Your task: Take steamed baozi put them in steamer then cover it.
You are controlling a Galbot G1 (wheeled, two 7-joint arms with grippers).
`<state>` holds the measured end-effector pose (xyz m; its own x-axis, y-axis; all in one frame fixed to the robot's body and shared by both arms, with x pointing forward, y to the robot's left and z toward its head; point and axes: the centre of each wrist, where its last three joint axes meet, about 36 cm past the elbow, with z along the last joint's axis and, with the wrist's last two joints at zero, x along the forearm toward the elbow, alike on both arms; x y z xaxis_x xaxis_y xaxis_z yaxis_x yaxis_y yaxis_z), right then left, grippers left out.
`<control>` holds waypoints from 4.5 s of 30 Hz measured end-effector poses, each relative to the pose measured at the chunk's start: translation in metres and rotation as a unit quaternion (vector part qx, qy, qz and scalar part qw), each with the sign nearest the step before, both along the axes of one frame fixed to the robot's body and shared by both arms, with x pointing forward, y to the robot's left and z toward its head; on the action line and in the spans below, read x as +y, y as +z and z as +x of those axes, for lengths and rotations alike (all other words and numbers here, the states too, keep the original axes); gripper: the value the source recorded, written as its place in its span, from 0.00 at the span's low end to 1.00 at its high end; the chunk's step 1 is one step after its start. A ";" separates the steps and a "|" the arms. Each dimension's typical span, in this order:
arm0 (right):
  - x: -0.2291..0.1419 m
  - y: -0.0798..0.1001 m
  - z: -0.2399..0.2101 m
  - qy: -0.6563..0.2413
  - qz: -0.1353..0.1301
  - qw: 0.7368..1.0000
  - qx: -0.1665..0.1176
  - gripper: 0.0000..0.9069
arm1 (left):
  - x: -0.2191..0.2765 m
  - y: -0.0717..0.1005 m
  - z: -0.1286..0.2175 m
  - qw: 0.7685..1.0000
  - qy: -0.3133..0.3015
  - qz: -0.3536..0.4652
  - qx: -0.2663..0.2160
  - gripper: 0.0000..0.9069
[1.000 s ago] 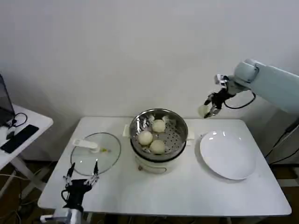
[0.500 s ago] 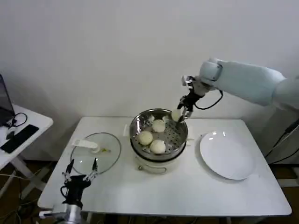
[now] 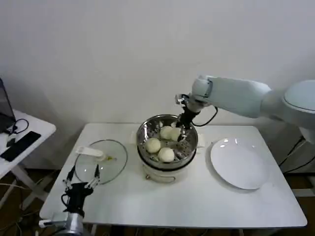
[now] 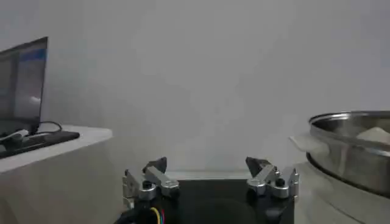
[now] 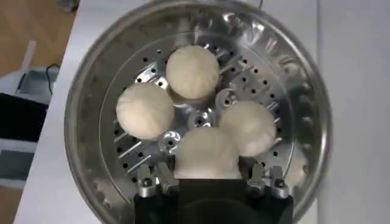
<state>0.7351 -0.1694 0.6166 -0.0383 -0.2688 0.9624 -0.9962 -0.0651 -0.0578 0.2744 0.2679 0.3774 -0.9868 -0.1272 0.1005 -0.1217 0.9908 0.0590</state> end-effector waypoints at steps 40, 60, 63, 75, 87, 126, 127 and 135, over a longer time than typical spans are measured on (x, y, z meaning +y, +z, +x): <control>-0.004 -0.037 -0.006 0.005 -0.028 1.000 0.002 1.00 | -0.002 -0.004 0.002 1.000 -0.006 0.000 0.002 1.00; -0.009 -0.001 -0.005 0.005 0.016 1.000 -0.026 1.00 | -0.004 -0.002 0.005 1.000 -0.009 0.004 0.000 1.00; -0.017 0.013 -0.004 -0.004 0.032 0.998 -0.047 1.00 | -0.005 -0.002 0.005 1.000 -0.010 0.005 0.000 1.00; -0.063 0.029 -0.031 -0.047 0.116 0.987 -0.102 1.00 | -0.001 0.003 0.010 1.000 -0.011 0.013 -0.003 1.00; -0.131 -0.013 -0.105 -0.103 0.228 0.952 -0.177 1.00 | -0.004 0.001 0.010 1.000 -0.011 0.010 0.000 1.00; -0.196 -0.246 -0.390 -0.433 0.494 0.638 -0.402 1.00 | 0.007 -0.005 -0.003 0.997 -0.066 0.041 -0.011 1.00; -0.194 -0.249 -0.395 -0.439 0.495 0.632 -0.404 1.00 | 0.007 -0.005 -0.003 0.997 -0.068 0.042 -0.009 1.00; -0.186 -0.269 -0.430 -0.478 0.498 0.597 -0.409 1.00 | 0.011 -0.007 -0.006 0.996 -0.077 0.050 0.000 1.00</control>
